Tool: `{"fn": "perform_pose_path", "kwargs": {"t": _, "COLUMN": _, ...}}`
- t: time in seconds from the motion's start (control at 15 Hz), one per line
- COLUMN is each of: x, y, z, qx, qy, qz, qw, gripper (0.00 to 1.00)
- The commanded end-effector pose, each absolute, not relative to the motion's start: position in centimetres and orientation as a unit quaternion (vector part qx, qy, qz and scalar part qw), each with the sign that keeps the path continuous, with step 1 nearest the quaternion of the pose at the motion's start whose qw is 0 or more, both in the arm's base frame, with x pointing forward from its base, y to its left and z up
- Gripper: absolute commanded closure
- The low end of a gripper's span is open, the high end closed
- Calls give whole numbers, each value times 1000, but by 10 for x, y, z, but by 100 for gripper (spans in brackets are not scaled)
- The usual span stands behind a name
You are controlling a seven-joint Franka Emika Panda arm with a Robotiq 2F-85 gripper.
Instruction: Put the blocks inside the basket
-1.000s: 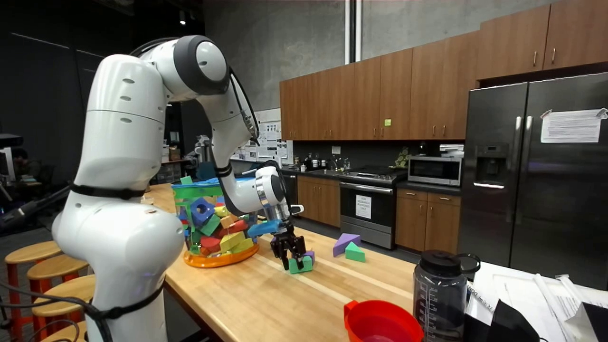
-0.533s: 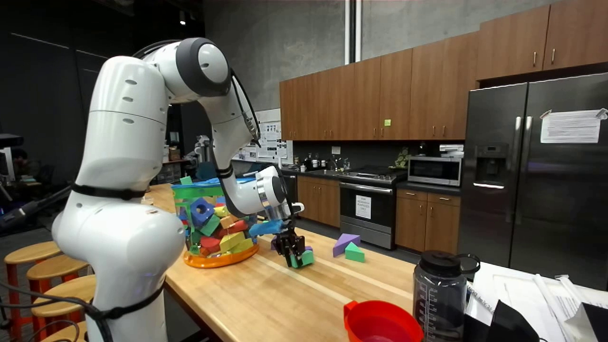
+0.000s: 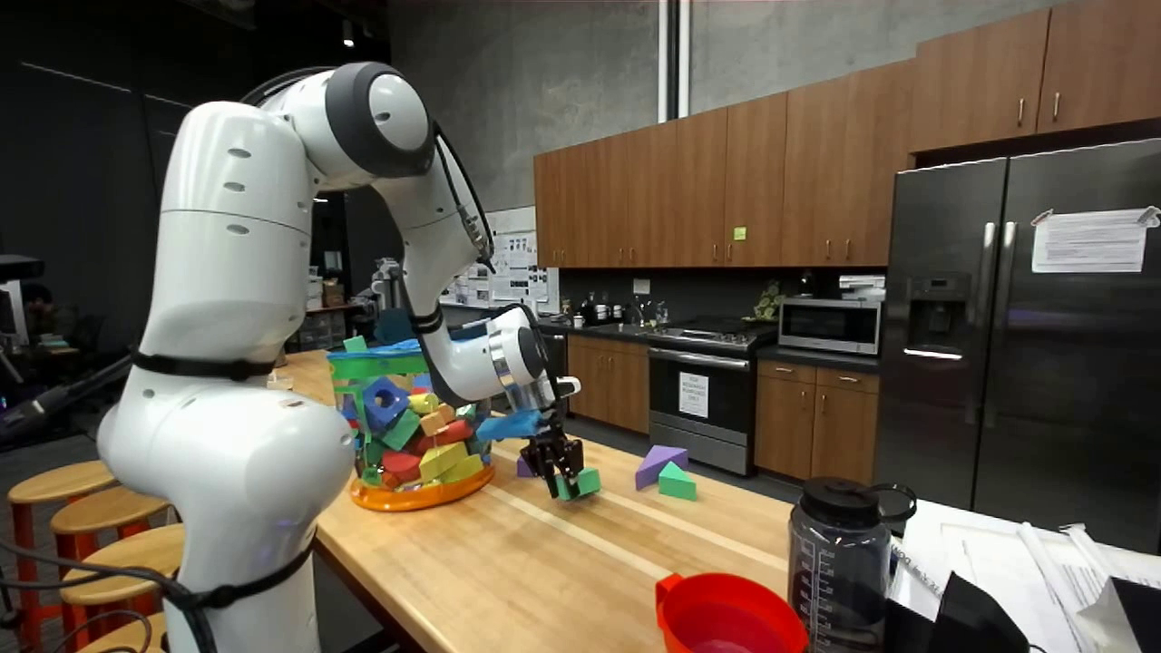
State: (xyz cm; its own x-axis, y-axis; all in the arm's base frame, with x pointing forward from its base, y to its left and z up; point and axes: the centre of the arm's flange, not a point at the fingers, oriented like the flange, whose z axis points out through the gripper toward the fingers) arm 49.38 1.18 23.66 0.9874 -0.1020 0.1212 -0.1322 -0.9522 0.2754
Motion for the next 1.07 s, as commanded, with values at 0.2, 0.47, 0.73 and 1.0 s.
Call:
{"fn": "perform_pose_path", "kwargs": {"t": 0.2, "x": 478, "y": 42, "z": 325, "qx": 984, "qy": -28, "qz": 53, "qw": 168, "gripper": 80}}
{"fn": "perform_pose_path", "kwargs": {"t": 0.47, "x": 482, "y": 77, "z": 382, "qx": 982, "qy": -1, "qz": 91, "qw": 165, "gripper": 80}}
{"fn": "perform_pose_path", "kwargs": {"t": 0.73, "x": 481, "y": 112, "z": 441, "qx": 976, "qy": 28, "qz": 139, "qw": 166, "gripper": 80}}
{"fn": "perform_pose_path", "kwargs": {"t": 1.0, "x": 477, "y": 138, "z": 483, "qx": 968, "qy": 49, "qz": 181, "qw": 166, "gripper": 80}}
